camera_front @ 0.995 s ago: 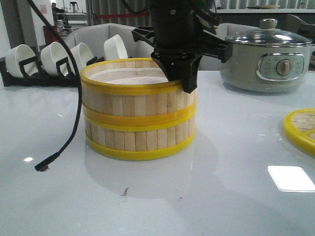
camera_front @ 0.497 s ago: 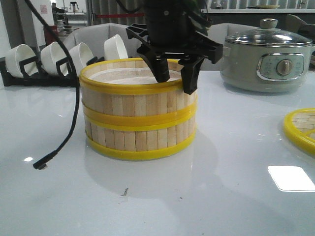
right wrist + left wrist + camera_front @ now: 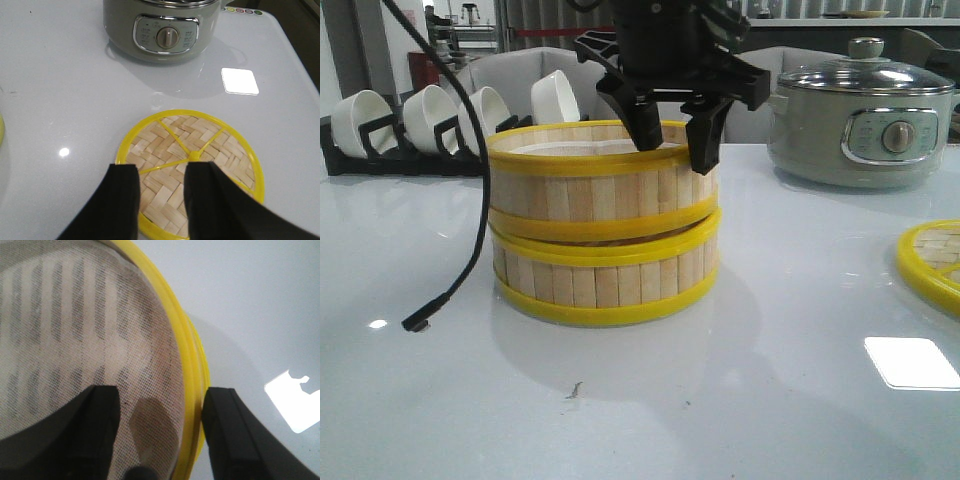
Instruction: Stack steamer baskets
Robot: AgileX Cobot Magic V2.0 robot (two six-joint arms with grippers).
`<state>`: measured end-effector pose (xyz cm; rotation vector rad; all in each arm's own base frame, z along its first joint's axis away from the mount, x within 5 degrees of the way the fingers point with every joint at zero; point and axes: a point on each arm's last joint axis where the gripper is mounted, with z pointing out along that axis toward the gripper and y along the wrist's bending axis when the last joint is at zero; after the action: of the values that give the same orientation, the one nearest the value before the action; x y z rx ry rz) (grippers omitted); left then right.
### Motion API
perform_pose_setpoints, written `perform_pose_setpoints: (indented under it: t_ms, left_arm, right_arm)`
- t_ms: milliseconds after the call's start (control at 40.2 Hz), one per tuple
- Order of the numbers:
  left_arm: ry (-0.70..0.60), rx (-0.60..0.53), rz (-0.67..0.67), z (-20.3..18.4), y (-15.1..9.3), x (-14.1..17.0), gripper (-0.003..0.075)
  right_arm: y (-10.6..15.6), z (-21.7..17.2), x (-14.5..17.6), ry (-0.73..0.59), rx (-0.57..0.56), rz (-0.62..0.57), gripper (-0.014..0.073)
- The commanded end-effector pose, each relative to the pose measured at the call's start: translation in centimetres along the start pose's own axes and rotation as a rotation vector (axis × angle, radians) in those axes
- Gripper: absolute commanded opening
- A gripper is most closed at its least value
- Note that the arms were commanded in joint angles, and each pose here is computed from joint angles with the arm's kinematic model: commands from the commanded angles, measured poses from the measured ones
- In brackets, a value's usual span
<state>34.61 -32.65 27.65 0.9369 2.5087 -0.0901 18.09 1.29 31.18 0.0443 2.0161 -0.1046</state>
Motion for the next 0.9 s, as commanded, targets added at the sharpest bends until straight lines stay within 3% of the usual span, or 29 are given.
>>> perform_pose_setpoints:
  t_ms: [0,572,870]
  left_arm:
    - [-0.142,0.002,-0.021,-4.2,0.7,-1.3,0.0415]
    - [-0.121,0.138,-0.084,-4.2,-0.5,-1.2,0.0415]
    - [-0.089,0.151,-0.087,-4.2,-0.7,-0.9,0.0414]
  right_arm:
    - [0.1,-0.5,-1.6,-0.085,-0.028,-0.014,0.0344]
    - [0.1,-0.5,-1.6,-0.085,-0.028,-0.014,0.0344]
    - [0.2,-0.4,-1.6,-0.079,-0.027,-0.016,0.0344]
